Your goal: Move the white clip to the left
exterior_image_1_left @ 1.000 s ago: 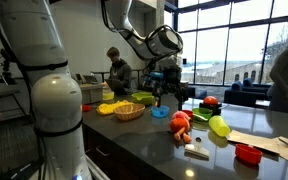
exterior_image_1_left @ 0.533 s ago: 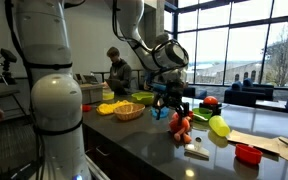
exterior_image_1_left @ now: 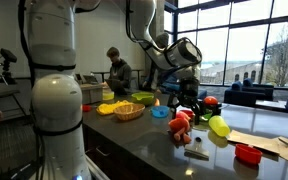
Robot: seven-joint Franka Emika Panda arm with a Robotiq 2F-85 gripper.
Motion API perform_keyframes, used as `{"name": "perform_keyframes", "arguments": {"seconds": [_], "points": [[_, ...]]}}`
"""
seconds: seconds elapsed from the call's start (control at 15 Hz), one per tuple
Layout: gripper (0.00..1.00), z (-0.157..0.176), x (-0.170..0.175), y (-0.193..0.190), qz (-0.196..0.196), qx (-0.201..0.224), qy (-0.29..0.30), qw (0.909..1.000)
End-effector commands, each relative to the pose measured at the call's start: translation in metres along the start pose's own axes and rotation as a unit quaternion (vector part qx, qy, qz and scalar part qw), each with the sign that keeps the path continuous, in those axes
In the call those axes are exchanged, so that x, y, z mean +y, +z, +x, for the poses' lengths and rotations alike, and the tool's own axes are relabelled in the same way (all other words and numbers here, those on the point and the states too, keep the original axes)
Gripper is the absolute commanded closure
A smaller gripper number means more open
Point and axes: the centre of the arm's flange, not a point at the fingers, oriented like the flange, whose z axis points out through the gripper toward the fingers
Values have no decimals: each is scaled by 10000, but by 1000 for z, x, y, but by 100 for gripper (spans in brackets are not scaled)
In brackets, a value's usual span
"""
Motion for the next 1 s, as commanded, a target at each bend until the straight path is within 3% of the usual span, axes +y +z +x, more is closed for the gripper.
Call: {"name": "perform_keyframes", "arguments": {"seconds": [0.0,0.53,0.93], "points": [[0,-2,-19,-10,7,116,162,9998],[0,-46,-59,25,-416,413,-101,9982],[0,-57,-64,32,-394,553,-163,9976]]}}
